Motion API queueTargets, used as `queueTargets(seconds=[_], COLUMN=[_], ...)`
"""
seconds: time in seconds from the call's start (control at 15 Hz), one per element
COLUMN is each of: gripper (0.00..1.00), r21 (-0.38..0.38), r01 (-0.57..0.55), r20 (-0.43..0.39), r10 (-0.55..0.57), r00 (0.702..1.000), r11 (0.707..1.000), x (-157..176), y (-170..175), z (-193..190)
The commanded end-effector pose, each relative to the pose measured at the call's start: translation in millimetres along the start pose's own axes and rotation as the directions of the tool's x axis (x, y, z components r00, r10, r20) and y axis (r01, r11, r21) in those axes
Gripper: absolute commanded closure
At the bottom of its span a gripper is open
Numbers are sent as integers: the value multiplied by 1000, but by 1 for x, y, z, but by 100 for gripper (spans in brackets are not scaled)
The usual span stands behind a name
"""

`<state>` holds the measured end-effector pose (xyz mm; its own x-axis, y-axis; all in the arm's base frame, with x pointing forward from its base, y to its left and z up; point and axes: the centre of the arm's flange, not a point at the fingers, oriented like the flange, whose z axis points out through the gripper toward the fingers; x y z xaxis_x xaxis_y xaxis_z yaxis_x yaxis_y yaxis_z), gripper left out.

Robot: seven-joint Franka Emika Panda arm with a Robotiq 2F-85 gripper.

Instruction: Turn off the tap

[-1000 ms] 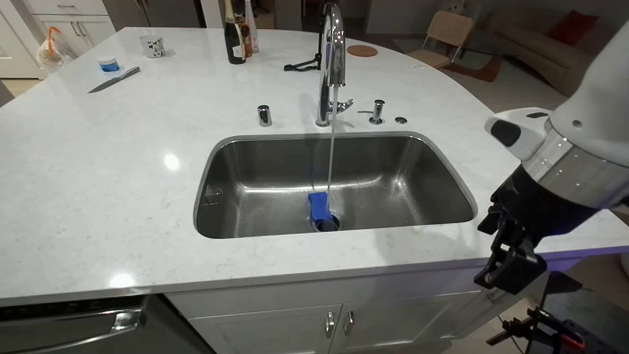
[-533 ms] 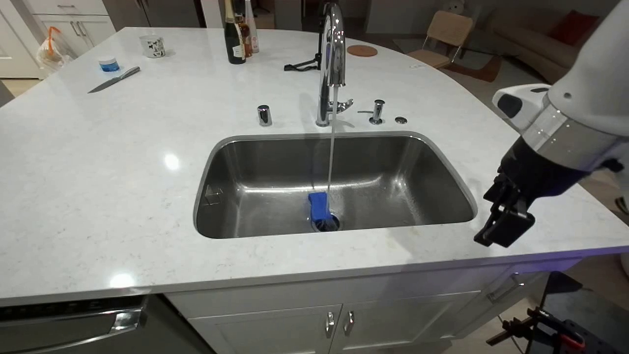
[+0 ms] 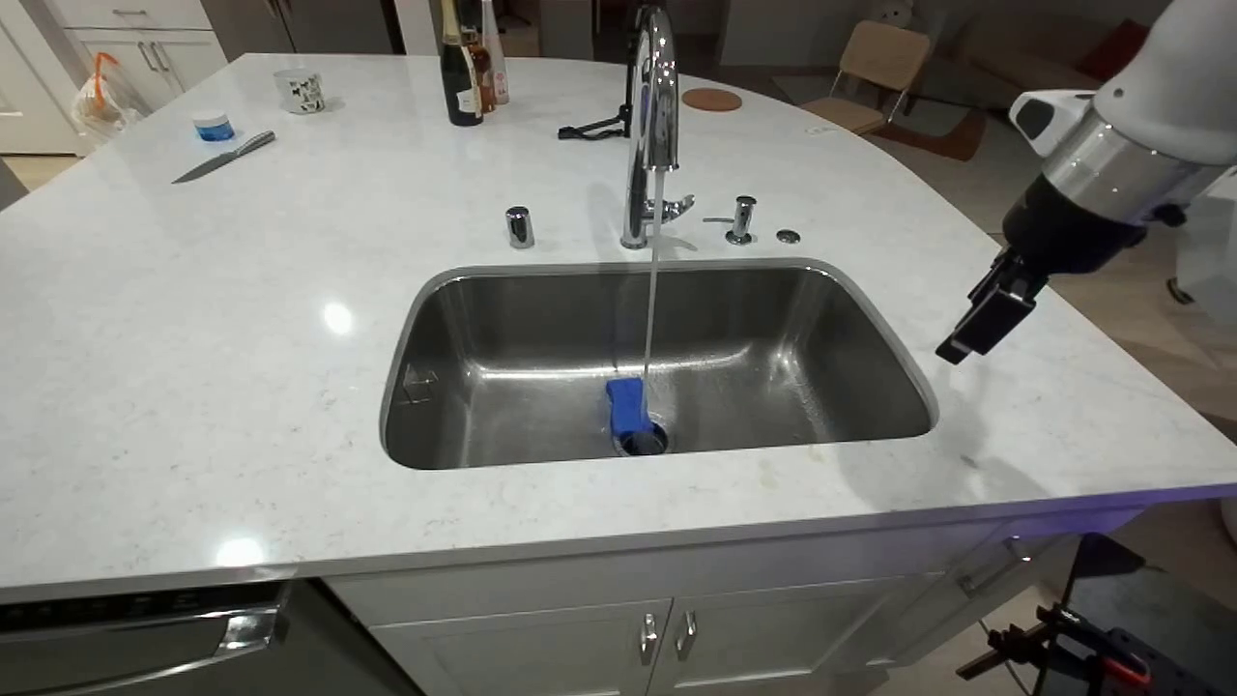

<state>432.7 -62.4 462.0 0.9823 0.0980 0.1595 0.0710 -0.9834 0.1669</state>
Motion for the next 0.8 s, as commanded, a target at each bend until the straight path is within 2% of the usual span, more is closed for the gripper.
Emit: queueTargets(seconds=[0.0,0.27,0.47,0.6,0.73], gripper=[0,0,0,0,0], r21=[-30,-87,-105,-89,-94], r01=[17,64,31,16,10], r20=[-60,-119,-100,-101,-98], r10=[-19,-74,-42,-25,-19], r00=[998,990,994,995,995], r11=[999,994,994,996,996], x=[26,58,76,59,66], y=[42,82,113,101,108], z=[14,35,44,46,49])
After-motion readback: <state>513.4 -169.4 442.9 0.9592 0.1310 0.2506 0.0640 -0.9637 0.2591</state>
